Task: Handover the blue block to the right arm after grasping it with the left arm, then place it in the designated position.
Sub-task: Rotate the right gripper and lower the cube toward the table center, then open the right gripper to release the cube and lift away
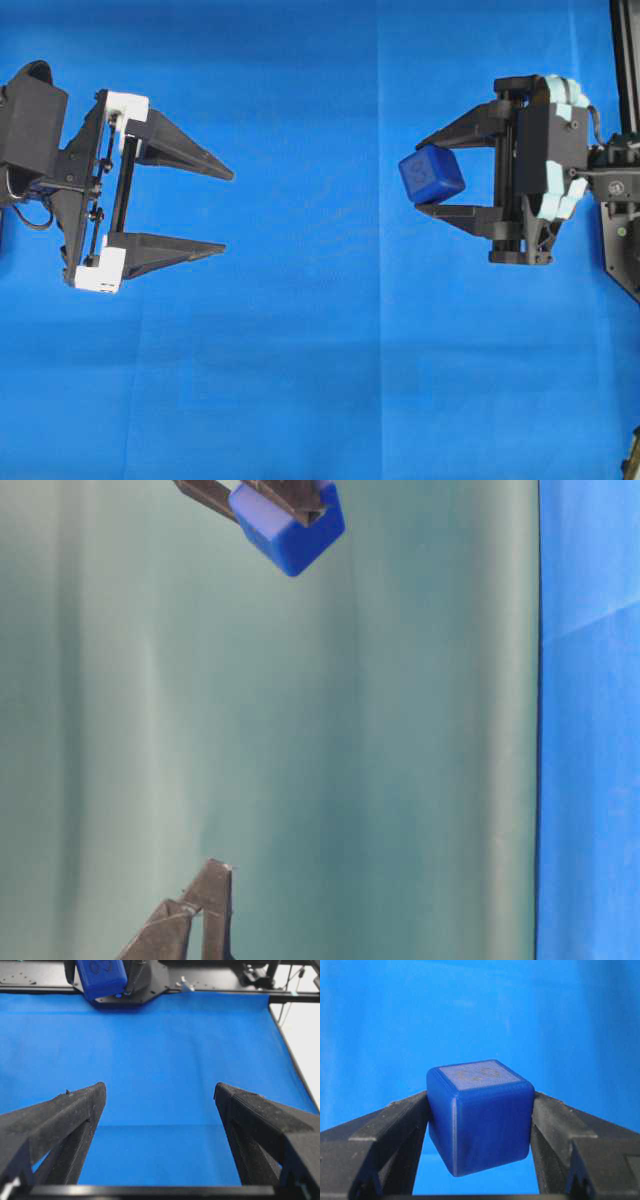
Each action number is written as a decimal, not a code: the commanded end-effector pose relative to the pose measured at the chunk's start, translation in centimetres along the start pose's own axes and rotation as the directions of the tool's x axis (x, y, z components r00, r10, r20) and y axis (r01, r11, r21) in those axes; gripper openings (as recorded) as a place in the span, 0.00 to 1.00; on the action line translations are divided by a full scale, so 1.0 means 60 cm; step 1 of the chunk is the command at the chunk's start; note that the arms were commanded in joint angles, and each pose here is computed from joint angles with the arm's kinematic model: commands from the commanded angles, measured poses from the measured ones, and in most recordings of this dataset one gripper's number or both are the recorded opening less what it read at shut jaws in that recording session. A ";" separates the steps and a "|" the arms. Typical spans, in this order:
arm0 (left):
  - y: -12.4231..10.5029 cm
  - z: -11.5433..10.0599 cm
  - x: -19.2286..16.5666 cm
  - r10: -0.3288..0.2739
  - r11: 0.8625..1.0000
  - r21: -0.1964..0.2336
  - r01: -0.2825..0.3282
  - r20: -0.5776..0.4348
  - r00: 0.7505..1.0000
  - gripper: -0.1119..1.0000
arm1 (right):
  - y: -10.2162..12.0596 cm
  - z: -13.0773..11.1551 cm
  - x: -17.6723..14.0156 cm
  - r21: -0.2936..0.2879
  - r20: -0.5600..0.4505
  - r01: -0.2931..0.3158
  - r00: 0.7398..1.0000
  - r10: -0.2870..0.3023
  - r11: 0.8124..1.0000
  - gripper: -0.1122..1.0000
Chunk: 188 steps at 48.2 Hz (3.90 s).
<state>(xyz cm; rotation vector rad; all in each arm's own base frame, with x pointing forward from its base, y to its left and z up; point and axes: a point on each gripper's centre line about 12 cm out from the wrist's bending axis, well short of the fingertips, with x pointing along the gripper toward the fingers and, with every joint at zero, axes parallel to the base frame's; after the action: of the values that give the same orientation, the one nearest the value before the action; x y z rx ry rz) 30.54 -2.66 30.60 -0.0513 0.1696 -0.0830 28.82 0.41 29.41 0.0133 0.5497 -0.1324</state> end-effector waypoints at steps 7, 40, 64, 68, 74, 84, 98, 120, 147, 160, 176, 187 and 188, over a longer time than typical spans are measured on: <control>0.000 0.023 0.000 0.000 1.000 -0.003 0.000 0.043 0.999 0.90 | 0.002 0.018 -0.006 0.011 0.030 -0.008 1.000 0.008 1.000 0.50; 0.000 0.021 0.000 0.001 1.000 -0.007 -0.001 0.035 0.999 0.90 | 0.027 0.002 0.091 0.037 0.015 -0.082 0.997 0.082 0.996 0.50; 0.000 0.020 0.000 0.001 1.000 -0.008 -0.001 0.034 0.999 0.90 | 0.059 -0.052 0.271 0.088 -0.045 -0.174 0.983 0.178 0.981 0.50; 0.000 0.021 0.000 0.001 1.000 -0.008 -0.001 0.035 0.999 0.90 | 0.065 -0.056 0.296 0.094 -0.047 -0.185 0.981 0.189 0.978 0.50; 0.001 0.020 0.000 0.003 1.000 -0.008 -0.002 0.032 0.999 0.90 | 0.072 -0.065 0.325 0.106 -0.052 -0.195 0.978 0.201 0.975 0.50; 0.000 0.020 0.000 0.001 1.000 -0.010 -0.001 0.031 1.000 0.90 | 0.080 -0.091 0.367 0.152 -0.069 -0.203 0.974 0.215 0.967 0.50; 0.000 0.021 0.000 0.001 1.000 -0.010 -0.001 0.034 0.999 0.90 | 0.085 -0.105 0.389 0.178 -0.062 -0.217 0.971 0.231 0.960 0.50; 0.000 0.022 0.001 0.001 1.000 -0.010 -0.001 0.034 0.999 0.90 | 0.085 -0.117 0.391 0.171 -0.082 -0.212 0.970 0.229 0.962 0.50; 0.000 0.022 0.001 0.001 1.000 -0.010 -0.001 0.035 0.999 0.90 | 0.085 -0.113 0.392 0.166 -0.078 -0.212 0.971 0.228 0.963 0.74; 0.000 0.023 0.001 0.001 1.000 -0.010 -0.001 0.037 0.999 0.90 | 0.083 -0.107 0.388 0.168 -0.069 -0.212 0.972 0.226 0.963 0.83; 0.000 0.024 0.001 0.001 1.000 -0.008 -0.001 0.038 0.999 0.90 | 0.078 -0.070 0.353 0.156 -0.044 -0.200 0.977 0.210 0.967 0.85; 0.000 0.024 0.001 0.001 1.000 -0.008 -0.001 0.038 0.999 0.90 | 0.060 -0.029 0.286 0.151 -0.036 -0.156 0.986 0.163 0.976 0.85; 0.000 0.023 0.001 0.001 1.000 -0.008 -0.001 0.037 0.999 0.90 | 0.059 -0.023 0.275 0.150 -0.030 -0.154 0.987 0.160 0.977 0.85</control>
<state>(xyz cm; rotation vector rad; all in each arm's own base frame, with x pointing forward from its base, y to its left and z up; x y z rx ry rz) 30.63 -2.62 30.59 -0.0574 0.1729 -0.0808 43.16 2.06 16.22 0.2074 0.6377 -0.0178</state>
